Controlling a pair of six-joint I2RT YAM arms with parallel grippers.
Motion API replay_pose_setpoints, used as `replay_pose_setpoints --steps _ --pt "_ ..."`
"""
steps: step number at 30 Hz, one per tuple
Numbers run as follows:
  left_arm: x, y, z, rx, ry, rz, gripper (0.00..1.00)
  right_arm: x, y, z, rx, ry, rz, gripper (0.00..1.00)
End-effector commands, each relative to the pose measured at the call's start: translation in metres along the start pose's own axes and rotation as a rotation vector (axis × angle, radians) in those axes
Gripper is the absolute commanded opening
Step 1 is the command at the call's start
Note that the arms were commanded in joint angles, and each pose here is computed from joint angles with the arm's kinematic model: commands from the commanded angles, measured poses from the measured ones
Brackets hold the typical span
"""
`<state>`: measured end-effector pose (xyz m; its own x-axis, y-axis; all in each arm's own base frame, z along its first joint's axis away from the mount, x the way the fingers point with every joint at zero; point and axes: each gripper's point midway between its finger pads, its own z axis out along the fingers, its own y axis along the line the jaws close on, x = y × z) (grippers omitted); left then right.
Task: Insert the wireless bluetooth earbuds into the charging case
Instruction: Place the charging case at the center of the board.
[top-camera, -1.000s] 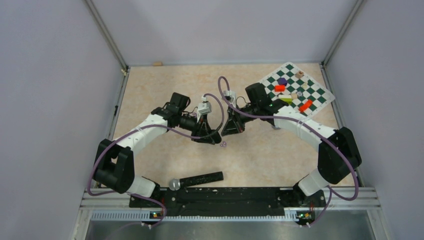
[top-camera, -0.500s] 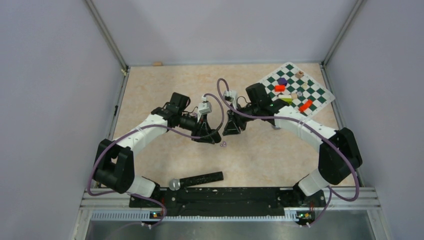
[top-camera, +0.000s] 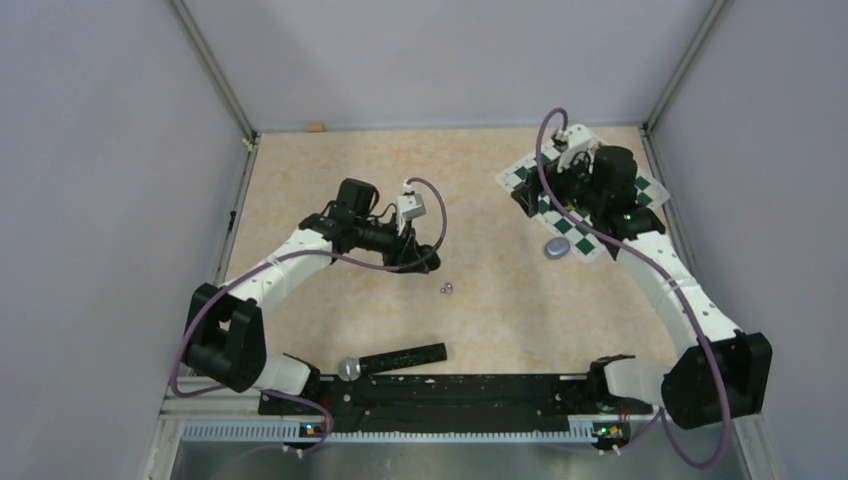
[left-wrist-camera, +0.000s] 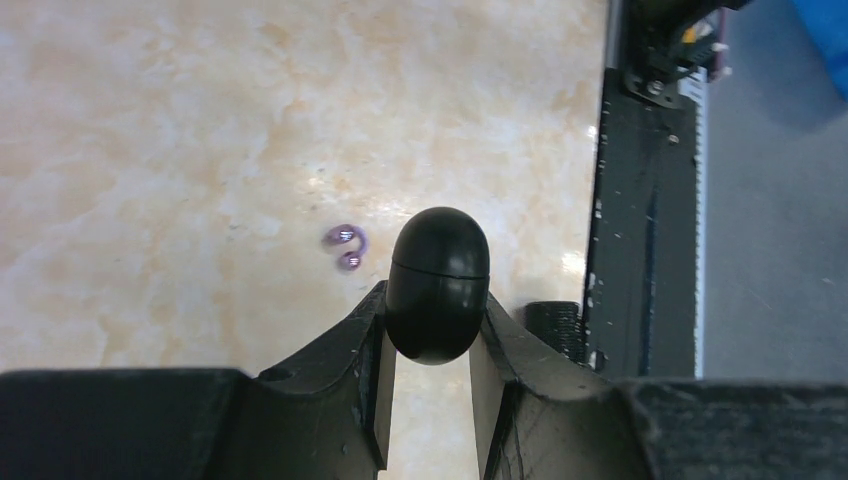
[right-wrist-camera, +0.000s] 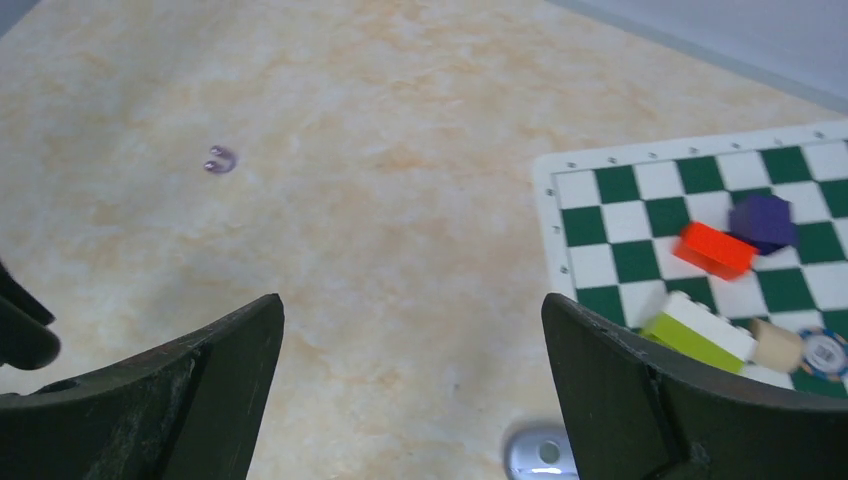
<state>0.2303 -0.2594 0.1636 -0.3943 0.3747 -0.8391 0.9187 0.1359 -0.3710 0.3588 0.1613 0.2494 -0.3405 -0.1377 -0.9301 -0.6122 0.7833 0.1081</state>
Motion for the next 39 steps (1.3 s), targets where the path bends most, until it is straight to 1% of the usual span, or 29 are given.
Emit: replay_pose_setpoints --steps 1,2,5,7,9,13,15,16,19,23,25,29,30,31,32,33,35,39 --pt "-0.027 0.044 -0.007 -0.215 0.020 0.035 0.00 -0.034 -0.049 -0.034 0.248 -0.191 -0.027 0.99" --pt "-0.024 0.053 -0.007 -0.242 0.052 0.029 0.00 -0.038 -0.053 -0.042 0.271 -0.220 -0.042 0.99" --pt "-0.022 0.072 -0.003 -0.254 0.128 -0.016 0.00 -0.051 -0.062 -0.064 0.319 -0.305 -0.079 0.99" --pt "-0.022 0.084 0.005 -0.251 0.149 -0.093 0.00 -0.056 -0.067 -0.075 0.352 -0.339 -0.089 0.99" --pt "-0.025 0.099 0.017 -0.257 0.141 -0.190 0.00 -0.058 -0.072 -0.081 0.379 -0.349 -0.095 0.99" --pt "-0.040 0.138 0.045 -0.273 0.065 -0.402 0.03 -0.054 -0.082 -0.081 0.406 -0.334 -0.089 0.99" --pt "-0.047 0.153 0.059 -0.250 0.018 -0.540 0.05 -0.050 -0.083 -0.079 0.389 -0.324 -0.087 0.99" --pt "-0.045 0.163 0.068 -0.237 0.002 -0.617 0.06 -0.048 -0.083 -0.077 0.382 -0.321 -0.084 0.99" --pt "-0.049 0.181 0.086 -0.207 -0.063 -0.774 0.09 -0.045 -0.081 -0.074 0.366 -0.317 -0.084 0.99" --pt "-0.048 0.203 0.100 -0.225 -0.134 -0.901 0.13 -0.042 -0.081 -0.071 0.355 -0.308 -0.085 0.99" --pt "-0.046 0.213 0.103 -0.252 -0.159 -0.928 0.15 -0.042 -0.082 -0.070 0.356 -0.307 -0.086 0.99" --pt "-0.044 0.226 0.105 -0.306 -0.210 -0.971 0.24 -0.039 -0.082 -0.067 0.346 -0.302 -0.084 0.99" --pt "-0.045 0.228 0.106 -0.303 -0.222 -0.977 0.29 -0.038 -0.081 -0.067 0.344 -0.301 -0.082 0.99" --pt "-0.044 0.228 0.108 -0.294 -0.227 -0.984 0.38 -0.037 -0.081 -0.065 0.340 -0.299 -0.079 0.99" --pt "-0.042 0.228 0.110 -0.285 -0.226 -0.994 0.45 -0.037 -0.081 -0.064 0.335 -0.297 -0.078 0.99" --pt "-0.040 0.227 0.112 -0.281 -0.221 -1.002 0.47 -0.037 -0.081 -0.064 0.333 -0.297 -0.077 0.99" --pt "-0.034 0.227 0.114 -0.282 -0.211 -1.010 0.59 -0.036 -0.080 -0.063 0.328 -0.295 -0.076 0.99" --pt "-0.024 0.224 0.112 -0.300 -0.197 -1.011 0.64 -0.037 -0.079 -0.064 0.325 -0.300 -0.078 0.99"
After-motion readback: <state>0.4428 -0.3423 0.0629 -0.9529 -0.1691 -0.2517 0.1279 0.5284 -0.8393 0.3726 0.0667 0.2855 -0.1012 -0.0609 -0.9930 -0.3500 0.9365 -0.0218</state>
